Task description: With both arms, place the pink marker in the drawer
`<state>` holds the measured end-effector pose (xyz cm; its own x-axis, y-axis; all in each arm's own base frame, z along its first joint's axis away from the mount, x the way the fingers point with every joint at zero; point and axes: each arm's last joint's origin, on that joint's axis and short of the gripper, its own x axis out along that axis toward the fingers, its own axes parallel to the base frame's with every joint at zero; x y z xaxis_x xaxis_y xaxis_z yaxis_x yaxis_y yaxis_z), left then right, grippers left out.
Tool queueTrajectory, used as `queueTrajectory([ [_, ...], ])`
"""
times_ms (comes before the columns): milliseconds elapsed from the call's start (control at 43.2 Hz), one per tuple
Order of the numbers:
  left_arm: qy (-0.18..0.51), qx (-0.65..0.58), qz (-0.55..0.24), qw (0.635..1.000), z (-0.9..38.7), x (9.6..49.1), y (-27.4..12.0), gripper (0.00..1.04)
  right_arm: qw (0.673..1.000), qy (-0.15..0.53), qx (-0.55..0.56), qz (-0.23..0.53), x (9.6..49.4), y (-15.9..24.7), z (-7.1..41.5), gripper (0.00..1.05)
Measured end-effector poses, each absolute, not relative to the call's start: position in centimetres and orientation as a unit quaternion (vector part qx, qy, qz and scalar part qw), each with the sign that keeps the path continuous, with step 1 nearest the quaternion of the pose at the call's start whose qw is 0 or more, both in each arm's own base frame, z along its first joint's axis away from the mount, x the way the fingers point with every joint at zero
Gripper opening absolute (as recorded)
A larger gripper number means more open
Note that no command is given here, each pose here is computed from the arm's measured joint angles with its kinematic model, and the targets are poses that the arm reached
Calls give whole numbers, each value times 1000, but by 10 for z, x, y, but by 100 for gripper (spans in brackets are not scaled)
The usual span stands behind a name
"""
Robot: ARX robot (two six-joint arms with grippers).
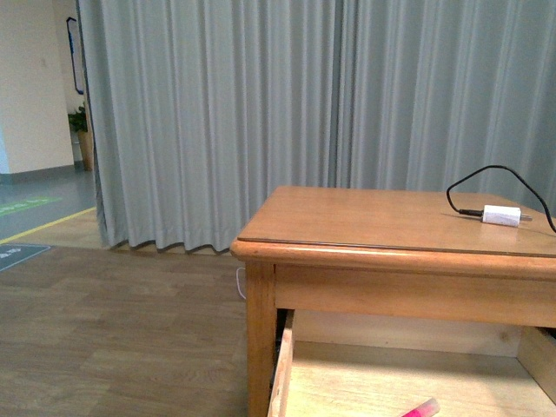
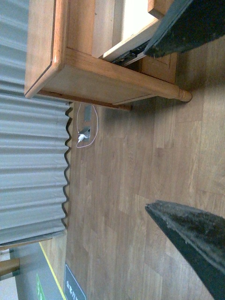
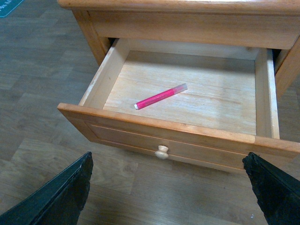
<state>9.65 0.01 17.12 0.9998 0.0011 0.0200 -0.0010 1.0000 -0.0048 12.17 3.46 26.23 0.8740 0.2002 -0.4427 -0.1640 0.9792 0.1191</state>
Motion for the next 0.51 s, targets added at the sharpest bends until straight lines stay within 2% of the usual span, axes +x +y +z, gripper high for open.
queueTrajectory([
  [69,-10,-2,1,1000,171,97,0,101,967,233,39,94,122,35,262,96],
  [139,-10,-2,1,1000,171,97,0,98,971,223,33,84,122,35,262,96],
  [208,-10,-2,1,1000,171,97,0,99,985,174,7,16,123,37,259,96],
  [254,-10,-2,1,1000,171,97,0,99,985,169,-18,-28,124,36,254,96],
  [509,-10,-2,1,1000,171,97,0,99,953,294,-72,24,154,26,196,96],
])
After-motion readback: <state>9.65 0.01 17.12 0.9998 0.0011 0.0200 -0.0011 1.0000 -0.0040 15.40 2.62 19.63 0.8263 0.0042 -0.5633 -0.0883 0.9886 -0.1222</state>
